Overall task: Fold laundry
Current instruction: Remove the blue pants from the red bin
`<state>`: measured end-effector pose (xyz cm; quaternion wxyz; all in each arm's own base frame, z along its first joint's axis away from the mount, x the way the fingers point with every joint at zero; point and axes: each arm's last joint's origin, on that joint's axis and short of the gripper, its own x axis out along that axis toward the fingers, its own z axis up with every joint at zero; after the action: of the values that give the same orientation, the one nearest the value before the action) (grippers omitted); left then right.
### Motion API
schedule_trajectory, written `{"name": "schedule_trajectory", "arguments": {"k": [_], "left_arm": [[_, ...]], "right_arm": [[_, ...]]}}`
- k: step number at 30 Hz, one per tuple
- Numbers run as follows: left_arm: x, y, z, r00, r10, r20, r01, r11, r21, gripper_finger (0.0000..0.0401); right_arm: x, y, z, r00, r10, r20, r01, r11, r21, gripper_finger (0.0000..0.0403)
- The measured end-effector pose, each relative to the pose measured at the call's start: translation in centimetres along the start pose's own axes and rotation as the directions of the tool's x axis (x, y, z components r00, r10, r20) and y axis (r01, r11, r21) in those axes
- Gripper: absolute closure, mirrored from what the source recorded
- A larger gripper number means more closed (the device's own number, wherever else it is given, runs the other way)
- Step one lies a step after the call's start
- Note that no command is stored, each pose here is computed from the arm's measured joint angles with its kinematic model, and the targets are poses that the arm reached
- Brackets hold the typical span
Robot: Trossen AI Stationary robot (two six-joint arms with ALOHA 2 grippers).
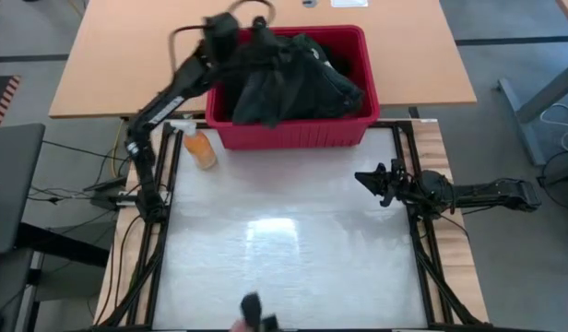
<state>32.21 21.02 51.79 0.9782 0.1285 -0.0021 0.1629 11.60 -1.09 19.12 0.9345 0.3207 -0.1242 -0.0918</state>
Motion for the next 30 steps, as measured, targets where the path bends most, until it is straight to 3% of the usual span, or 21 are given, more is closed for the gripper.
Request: {"name": "schedule_trajectory", "arguments": {"k": [3,7,13,19,23,27,30], "left_arm": [[-2.1,-0.8,2.3,0.995,-0.074,0.070,0.079,0.995,-0.060,0.0388],[-4.0,-2.9,3.7,0.965,-0.253,0.064,0.259,0.959,-0.116,0.0388],[-5.7,-8.1,2.8,0.861,-0.480,-0.170,0.446,0.871,-0.205,0.0389],[-5.1,-15.9,-1.4,0.681,-0.530,-0.506,0.452,0.847,-0.279,0.0389],[-4.6,-21.3,-5.6,0.558,-0.556,-0.616,0.474,0.823,-0.313,0.0389],[-4.3,-25.7,-9.7,0.507,-0.583,-0.634,0.470,0.804,-0.364,0.0389],[-4.0,-27.4,-11.2,0.542,-0.613,-0.575,0.470,0.788,-0.397,0.0389]], "right_arm": [[0.0,0.2,0.1,0.999,0.034,-0.007,-0.034,0.999,0.003,0.0316],[0.0,0.6,0.3,0.994,0.106,-0.007,-0.106,0.994,0.011,0.0316],[-0.2,1.3,0.5,0.958,0.279,-0.059,-0.276,0.960,0.055,0.0316],[-0.4,1.7,0.3,0.898,0.413,-0.152,-0.383,0.904,0.191,0.0316],[-0.5,1.9,0.1,0.852,0.480,-0.210,-0.431,0.870,0.241,0.0316],[-0.5,1.8,0.0,0.852,0.474,-0.221,-0.427,0.875,0.229,0.0316],[-0.5,1.8,-0.1,0.853,0.471,-0.225,-0.428,0.878,0.214,0.0316]]}}
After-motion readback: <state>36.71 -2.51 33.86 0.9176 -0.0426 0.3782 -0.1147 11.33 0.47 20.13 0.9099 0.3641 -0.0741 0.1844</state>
